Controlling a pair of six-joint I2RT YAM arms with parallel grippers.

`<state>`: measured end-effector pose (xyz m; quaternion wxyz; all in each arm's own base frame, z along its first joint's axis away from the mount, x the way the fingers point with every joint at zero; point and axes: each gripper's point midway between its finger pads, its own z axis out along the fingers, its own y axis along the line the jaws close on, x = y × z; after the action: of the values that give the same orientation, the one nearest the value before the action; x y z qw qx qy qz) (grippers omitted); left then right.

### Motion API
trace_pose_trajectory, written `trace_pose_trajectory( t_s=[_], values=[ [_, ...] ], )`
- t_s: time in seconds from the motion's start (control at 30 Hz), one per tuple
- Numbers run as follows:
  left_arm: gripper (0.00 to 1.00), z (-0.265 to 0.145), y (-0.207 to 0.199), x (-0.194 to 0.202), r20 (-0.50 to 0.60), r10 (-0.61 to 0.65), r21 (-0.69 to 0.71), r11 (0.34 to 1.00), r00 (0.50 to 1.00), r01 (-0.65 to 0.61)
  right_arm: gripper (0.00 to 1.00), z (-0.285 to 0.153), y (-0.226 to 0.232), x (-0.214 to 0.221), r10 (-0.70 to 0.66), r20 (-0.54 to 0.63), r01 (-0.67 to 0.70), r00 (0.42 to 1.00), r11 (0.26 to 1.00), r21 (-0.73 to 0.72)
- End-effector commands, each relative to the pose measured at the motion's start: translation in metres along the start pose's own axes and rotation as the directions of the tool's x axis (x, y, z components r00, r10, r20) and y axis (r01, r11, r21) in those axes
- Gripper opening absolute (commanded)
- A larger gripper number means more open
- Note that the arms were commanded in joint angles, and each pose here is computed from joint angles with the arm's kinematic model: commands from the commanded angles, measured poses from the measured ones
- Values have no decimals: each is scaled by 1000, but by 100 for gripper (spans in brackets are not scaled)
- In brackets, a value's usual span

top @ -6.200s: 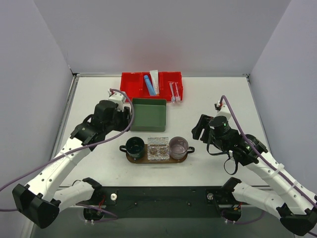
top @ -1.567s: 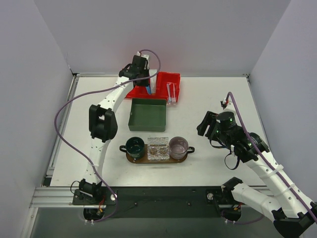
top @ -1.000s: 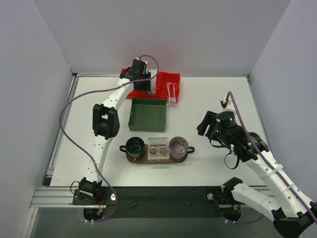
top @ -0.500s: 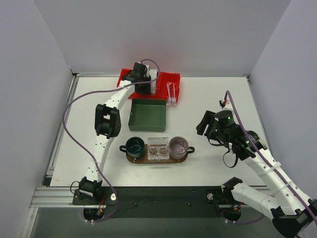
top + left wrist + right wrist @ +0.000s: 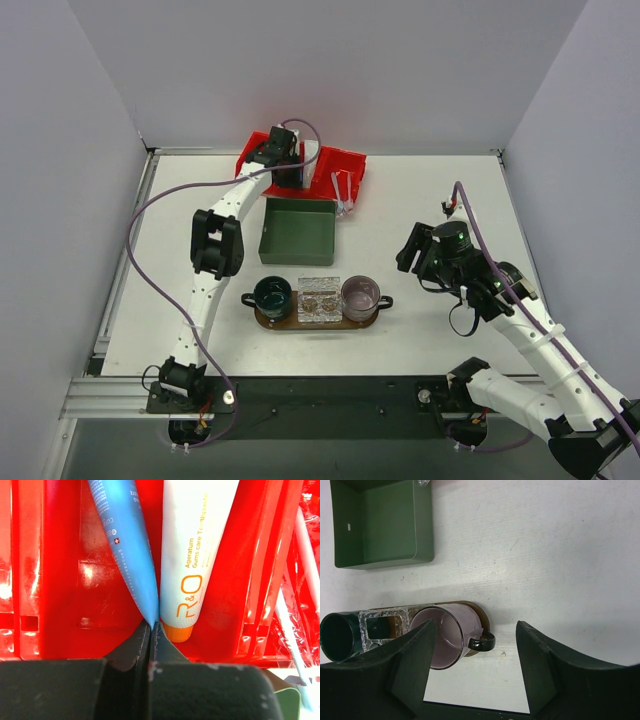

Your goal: Prepare toiletry sets of a toothbrush and toothpaste on the tray

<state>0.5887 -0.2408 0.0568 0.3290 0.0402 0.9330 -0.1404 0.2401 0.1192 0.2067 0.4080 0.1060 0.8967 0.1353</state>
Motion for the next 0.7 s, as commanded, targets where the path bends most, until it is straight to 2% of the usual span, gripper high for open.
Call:
trace_pose_trajectory(
  t_s=[0.0, 0.23, 0.47, 0.63, 0.67],
  values=[
    [0, -52, -20, -64, 175, -12, 49, 999, 984, 4, 60, -4, 5, -12, 5, 31, -4, 1000, 1000, -21],
    [0, -88, -38, -90, 244, -29, 106, 994, 969, 3, 60, -9, 6, -14, 14, 41, -12, 999, 999, -34],
    [0, -144, -61, -118, 321, -50, 185, 983, 946, -11, 60, -17, 7, -16, 31, 58, -28, 998, 998, -52],
    [0, -175, -73, -115, 310, -82, 246, 969, 947, 4, 59, -23, 6, -20, 4, 73, 1, 997, 998, -63],
    [0, -194, -82, -117, 318, -92, 281, 960, 944, -1, 59, -25, 6, -21, -17, 79, 23, 997, 998, -66]
  ],
)
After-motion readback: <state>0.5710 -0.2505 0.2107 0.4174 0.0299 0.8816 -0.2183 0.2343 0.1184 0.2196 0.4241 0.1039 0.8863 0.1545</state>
